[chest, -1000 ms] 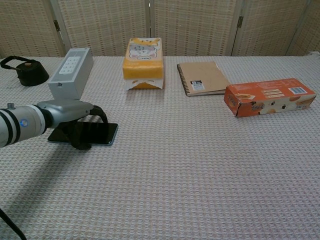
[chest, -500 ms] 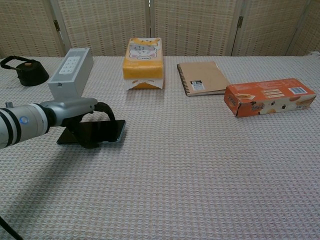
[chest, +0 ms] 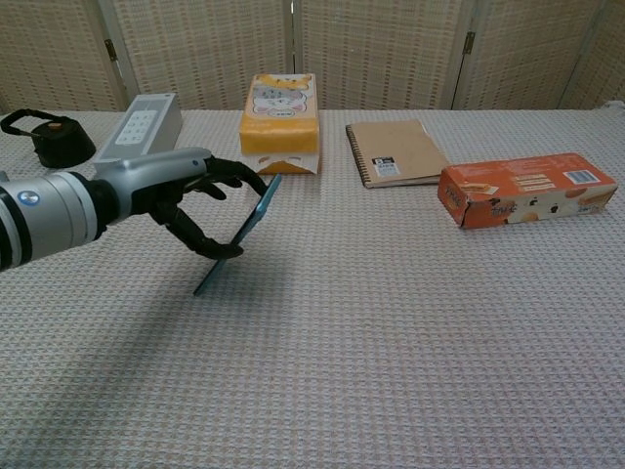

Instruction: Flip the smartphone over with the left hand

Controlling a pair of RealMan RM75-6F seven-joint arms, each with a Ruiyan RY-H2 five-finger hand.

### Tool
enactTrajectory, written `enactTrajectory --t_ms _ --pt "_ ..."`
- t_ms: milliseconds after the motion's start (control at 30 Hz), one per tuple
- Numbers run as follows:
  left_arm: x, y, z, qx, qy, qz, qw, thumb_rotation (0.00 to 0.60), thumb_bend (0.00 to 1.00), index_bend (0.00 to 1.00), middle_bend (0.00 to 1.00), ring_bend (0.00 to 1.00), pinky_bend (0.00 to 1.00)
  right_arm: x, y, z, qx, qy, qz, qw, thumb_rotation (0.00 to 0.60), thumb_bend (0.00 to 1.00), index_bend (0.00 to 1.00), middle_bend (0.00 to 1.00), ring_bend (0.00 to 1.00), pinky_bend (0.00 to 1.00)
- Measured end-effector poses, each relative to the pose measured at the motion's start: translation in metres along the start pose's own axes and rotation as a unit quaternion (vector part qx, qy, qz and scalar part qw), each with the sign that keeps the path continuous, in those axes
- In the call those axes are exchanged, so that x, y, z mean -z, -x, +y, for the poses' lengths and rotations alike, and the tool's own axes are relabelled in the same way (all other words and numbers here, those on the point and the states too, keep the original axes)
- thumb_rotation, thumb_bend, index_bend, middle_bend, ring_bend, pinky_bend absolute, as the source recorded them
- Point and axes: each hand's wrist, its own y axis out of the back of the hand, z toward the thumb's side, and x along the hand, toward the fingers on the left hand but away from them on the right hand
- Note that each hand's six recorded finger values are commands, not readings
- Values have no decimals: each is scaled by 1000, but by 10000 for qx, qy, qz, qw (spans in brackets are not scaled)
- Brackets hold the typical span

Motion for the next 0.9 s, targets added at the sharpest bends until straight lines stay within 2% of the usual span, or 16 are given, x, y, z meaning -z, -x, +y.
enactTrajectory --t_ms 133,533,700,900 --pt "4 1 2 -33 367 -10 9993 600 293 337 121 98 143 -1 1 0 -12 -2 12 10000 600 254 139 166 129 151" --pt "54 14 15 -187 926 388 9948 600 293 278 129 101 149 -4 4 -5 -22 53 79 10000 600 254 139 166 129 151" --pt "70 21 24 -301 1306 538 9895 600 293 263 131 101 155 -5 3 -2 19 36 113 9999 600 254 139 166 129 151" --pt "94 25 35 -356 1456 788 9856 600 293 146 131 101 155 -5 2 -1 29 41 97 9999 600 254 139 166 129 151"
